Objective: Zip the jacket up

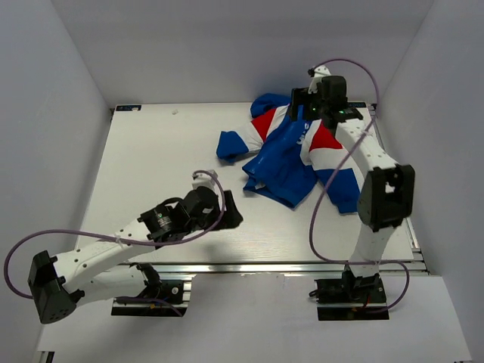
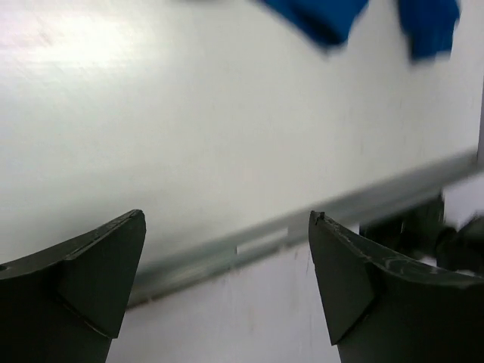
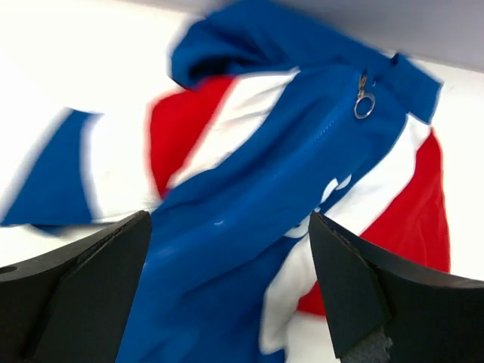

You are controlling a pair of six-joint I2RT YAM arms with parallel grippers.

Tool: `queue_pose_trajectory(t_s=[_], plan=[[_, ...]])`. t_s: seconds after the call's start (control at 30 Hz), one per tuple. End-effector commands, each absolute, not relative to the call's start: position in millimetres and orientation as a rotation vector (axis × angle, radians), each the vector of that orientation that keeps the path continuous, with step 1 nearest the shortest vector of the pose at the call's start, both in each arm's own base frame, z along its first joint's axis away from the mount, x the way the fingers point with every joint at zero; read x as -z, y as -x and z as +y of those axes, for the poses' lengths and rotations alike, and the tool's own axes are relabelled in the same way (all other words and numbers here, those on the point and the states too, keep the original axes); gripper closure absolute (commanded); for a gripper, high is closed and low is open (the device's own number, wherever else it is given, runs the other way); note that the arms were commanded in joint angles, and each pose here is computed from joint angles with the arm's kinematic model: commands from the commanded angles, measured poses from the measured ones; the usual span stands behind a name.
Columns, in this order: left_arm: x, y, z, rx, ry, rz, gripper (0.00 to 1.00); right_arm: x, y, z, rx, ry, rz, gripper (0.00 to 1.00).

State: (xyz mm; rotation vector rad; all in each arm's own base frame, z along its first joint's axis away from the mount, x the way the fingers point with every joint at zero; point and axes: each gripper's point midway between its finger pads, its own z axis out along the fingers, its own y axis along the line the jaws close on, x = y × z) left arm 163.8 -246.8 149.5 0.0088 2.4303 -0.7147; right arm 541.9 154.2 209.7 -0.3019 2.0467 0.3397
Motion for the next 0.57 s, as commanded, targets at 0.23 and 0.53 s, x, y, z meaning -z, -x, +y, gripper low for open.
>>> queue_pose_trajectory(t_s=[0.23, 0.53], plan=[[-211.6, -293.8, -135.0, 0.354, 0.399, 2.112, 0.02, -244.8, -395.4, 109.3, -0.390, -0.060, 2.087, 0.11], [-218.0, -320.8, -118.2, 0.298, 0.402, 2.118, 0.02, -217.8, -329.4, 90.9, -0.379, -0.132, 2.110, 0.11]])
